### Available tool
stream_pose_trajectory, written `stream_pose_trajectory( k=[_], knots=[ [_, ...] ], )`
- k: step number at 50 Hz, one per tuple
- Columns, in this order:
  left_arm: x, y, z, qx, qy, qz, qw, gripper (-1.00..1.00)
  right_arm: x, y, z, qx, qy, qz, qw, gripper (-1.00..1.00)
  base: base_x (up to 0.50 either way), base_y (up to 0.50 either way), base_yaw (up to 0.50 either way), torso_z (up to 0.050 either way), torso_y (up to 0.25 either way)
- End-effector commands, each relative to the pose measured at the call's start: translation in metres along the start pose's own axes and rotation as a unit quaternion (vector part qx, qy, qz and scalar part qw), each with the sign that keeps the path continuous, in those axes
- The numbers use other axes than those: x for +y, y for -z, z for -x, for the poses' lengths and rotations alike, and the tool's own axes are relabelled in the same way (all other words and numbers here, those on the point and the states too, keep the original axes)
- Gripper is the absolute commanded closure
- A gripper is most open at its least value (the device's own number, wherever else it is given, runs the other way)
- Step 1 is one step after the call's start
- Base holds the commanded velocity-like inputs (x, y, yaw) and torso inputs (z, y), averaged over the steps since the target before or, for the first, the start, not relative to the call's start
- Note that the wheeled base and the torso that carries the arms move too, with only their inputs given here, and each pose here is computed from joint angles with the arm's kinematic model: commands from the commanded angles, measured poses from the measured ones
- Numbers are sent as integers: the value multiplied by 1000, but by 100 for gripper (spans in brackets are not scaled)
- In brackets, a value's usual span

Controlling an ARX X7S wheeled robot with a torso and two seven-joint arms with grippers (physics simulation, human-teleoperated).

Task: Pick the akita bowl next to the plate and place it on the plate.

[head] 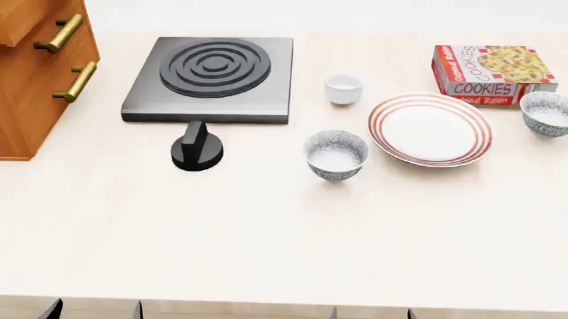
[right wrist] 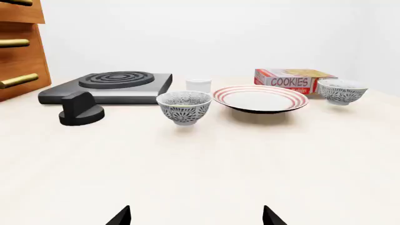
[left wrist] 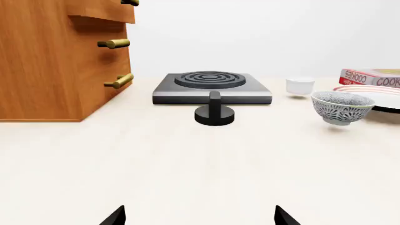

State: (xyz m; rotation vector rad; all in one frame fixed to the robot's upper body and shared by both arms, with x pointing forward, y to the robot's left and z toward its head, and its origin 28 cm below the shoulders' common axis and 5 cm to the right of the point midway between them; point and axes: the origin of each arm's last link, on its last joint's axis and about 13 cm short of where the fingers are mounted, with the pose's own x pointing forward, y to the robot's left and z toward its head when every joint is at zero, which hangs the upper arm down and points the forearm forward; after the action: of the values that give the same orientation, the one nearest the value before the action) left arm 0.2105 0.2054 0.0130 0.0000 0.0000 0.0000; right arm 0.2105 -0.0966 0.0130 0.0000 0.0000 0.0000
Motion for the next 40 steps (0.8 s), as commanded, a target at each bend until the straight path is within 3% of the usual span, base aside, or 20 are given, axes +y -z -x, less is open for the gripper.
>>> stream_pose_trajectory(
  k=[1,25,26,37,40],
  knots=[
    [0,-1,0,1,4,7,1000,-100,1,0,0,1,2,9,1000,-100,0,0,0,0,0],
    [0,0,1,6,7,2,1000,-100,2,0,0,3,-5,15,1000,-100,0,0,0,0,0],
    [0,0,2,5,10,19,1000,-100,2,0,1,3,-5,15,1000,-100,0,0,0,0,0],
    [0,-3,3,5,22,22,999,-100,1,-1,1,3,-3,15,1000,-100,0,0,0,0,0],
    [3,-9,5,33,51,63,996,-100,2,-6,2,12,-14,11,1000,-100,0,0,0,0,0]
  ],
)
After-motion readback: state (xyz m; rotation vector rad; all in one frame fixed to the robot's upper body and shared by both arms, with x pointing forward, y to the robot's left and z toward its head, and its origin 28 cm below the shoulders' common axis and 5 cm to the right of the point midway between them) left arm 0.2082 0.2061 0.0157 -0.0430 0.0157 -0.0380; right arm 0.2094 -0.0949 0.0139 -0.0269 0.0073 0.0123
